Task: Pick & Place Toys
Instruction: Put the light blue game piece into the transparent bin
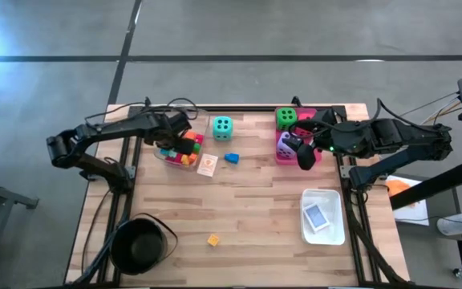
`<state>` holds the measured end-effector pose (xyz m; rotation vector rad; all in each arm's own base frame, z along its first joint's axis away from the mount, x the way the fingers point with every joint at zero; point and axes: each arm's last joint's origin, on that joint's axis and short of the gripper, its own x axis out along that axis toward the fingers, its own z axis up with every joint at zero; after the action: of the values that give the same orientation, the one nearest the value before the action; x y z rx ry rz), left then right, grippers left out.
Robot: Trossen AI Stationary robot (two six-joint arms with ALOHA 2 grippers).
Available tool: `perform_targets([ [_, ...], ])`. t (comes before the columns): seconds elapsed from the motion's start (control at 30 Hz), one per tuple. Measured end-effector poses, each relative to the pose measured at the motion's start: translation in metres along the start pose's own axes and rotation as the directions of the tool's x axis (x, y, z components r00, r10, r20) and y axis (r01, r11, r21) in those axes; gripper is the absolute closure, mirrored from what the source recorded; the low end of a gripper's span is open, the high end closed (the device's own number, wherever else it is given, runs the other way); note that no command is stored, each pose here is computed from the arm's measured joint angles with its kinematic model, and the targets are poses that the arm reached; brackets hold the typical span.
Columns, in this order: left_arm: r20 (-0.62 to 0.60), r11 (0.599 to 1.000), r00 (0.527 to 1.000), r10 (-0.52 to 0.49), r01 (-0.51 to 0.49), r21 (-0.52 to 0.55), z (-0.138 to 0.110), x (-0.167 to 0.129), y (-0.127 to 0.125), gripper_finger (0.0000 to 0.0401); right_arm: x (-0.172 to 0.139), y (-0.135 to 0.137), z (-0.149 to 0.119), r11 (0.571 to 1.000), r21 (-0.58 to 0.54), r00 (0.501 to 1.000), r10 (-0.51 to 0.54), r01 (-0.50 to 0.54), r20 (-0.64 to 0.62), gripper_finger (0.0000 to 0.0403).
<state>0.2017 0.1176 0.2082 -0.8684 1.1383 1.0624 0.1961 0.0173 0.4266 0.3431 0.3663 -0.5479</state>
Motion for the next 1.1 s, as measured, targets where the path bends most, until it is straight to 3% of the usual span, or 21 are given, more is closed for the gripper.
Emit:
perform_targets([
  [0.37, -0.06, 0.999, 0.998, 0.011, -0.009, 0.034, -0.001, 0.015, -0.01, 0.0265, 0.0, 0.0, 0.0, 1.0, 0.008, 1.0, 0.008, -0.008, 0.001, 0.0063],
  [1.0, -0.067, 0.999, 0.998, 0.008, -0.006, 0.036, -0.001, 0.017, -0.012, 0.0264, 0.0, 0.0, 0.0, 1.0, 0.008, 1.0, 0.007, -0.007, 0.0, 0.0063],
  [1.1, -0.067, 0.999, 0.998, 0.008, -0.005, 0.037, -0.001, 0.017, -0.011, 0.0231, 0.0, 0.0, 0.0, 1.0, 0.005, 1.0, 0.006, -0.006, -0.001, 0.0063],
])
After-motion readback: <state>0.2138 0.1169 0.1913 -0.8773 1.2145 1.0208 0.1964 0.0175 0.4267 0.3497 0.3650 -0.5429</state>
